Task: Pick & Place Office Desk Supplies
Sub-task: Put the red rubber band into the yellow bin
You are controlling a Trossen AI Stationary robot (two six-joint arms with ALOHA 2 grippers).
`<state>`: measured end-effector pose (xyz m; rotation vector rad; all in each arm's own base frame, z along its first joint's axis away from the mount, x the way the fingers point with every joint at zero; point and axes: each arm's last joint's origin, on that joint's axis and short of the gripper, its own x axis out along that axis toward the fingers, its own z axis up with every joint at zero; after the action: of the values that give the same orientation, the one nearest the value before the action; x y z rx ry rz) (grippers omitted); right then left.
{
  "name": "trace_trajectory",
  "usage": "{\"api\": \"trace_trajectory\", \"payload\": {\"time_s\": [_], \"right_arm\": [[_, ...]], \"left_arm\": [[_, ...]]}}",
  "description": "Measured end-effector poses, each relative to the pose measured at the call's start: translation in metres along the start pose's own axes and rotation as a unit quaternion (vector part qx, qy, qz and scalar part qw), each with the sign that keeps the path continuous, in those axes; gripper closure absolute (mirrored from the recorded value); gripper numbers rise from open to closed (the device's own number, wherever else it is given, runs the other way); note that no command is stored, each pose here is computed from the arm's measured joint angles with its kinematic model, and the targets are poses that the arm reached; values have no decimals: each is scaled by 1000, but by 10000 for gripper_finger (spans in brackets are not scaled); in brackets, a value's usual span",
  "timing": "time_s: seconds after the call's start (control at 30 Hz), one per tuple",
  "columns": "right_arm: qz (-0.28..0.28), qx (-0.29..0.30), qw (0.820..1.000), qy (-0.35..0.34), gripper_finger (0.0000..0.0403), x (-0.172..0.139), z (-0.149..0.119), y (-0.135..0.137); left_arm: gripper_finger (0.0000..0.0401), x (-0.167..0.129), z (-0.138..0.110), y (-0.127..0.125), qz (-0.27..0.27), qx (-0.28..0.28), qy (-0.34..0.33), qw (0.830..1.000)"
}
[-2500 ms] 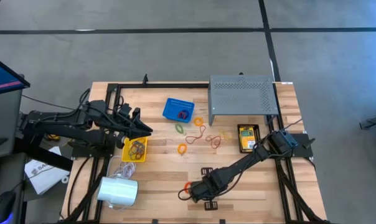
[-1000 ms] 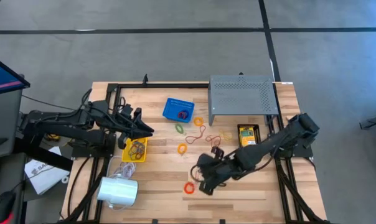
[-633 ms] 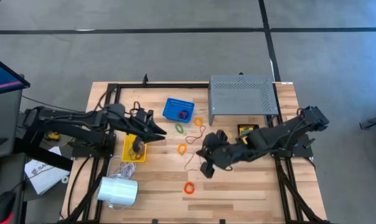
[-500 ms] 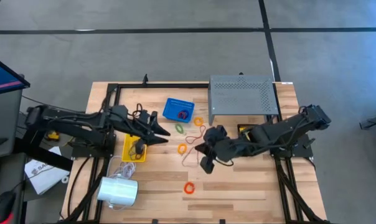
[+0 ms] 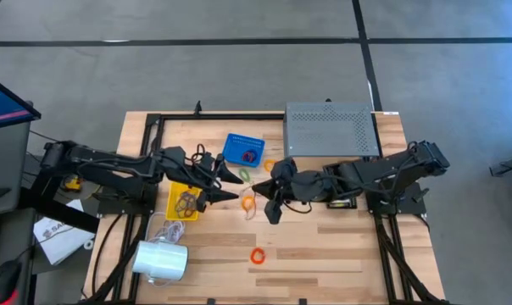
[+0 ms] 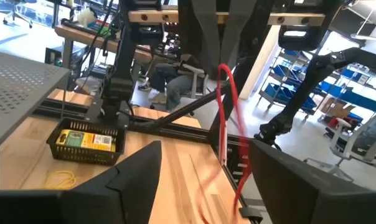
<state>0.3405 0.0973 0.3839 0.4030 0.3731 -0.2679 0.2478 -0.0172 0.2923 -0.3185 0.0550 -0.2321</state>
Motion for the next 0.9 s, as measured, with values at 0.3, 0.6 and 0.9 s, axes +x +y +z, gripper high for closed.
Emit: {"api": "trace_trajectory", "payload": {"time_s": [0.3,0.6,0.9], "right_arm": [[32,-5,998,-53,403,15,16,-4],[64,1,996,-60,403,43,15,-6],[74,-1,994,-80,403,34,24,-2]], "left_arm": [[171,1,3,-2,-9,4,-18,1000],[207,1,6,-4,-16,-9,-36,999],[387,1,6,-6,-42,-63,-23,997]]}}
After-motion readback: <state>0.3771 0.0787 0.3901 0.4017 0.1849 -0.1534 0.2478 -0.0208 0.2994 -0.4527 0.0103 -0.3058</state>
